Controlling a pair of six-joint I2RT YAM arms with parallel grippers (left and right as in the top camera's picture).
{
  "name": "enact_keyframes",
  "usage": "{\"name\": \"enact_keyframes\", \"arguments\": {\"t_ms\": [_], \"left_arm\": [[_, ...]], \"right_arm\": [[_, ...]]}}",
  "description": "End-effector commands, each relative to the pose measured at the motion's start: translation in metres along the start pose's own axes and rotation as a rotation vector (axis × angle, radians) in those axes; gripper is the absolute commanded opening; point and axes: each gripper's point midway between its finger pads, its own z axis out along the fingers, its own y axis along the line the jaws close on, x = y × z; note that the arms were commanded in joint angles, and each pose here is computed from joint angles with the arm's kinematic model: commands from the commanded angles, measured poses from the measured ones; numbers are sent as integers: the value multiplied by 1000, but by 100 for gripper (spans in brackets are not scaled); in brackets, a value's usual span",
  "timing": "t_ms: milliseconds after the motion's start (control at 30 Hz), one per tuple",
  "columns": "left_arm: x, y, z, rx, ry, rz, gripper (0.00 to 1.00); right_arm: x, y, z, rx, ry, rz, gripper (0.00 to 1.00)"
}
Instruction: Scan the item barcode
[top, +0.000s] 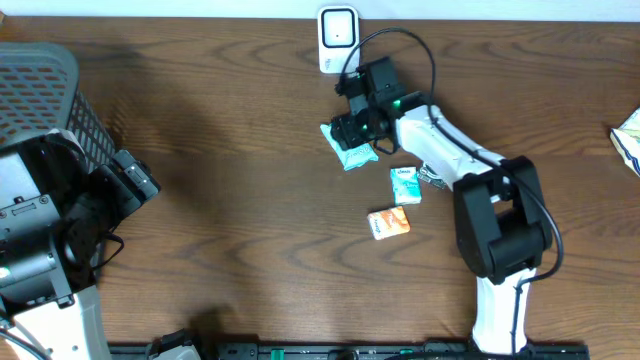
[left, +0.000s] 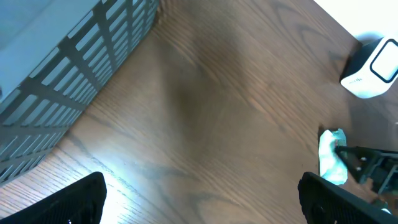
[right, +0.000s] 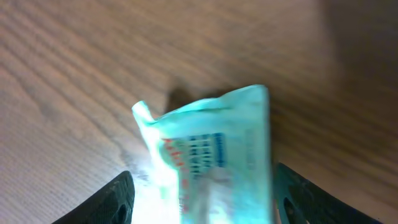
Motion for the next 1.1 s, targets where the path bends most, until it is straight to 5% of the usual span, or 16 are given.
{"name": "enact_keyframes", "arguments": {"t_ms": [0, 233, 400, 433, 600, 833, 1000, 1067], "left_arm": [[-3, -2, -4, 10, -11, -4, 98], [-3, -2, -4, 10, -11, -4, 98], [-3, -2, -4, 10, -11, -4, 98], [-3, -2, -4, 10, -11, -4, 98], [-3, -2, -4, 10, -11, -4, 98], [-3, -2, -4, 10, -11, -4, 98], [-3, -2, -4, 10, -11, -4, 98], [-3, -2, -4, 10, -11, -4, 98]], "right_arm": [[12, 5, 10, 13, 36, -43, 67], [35, -16, 27, 138, 113, -43, 51], [39, -14, 36, 131, 120, -37, 4], [35, -12, 34, 131, 109, -36, 1], [-17, -4, 14, 127, -45, -57, 1], [-134, -15, -43, 245, -473, -76, 1], [-130, -17, -40, 247, -455, -69, 1], [-109, -13, -26, 203, -362, -68, 16]]}}
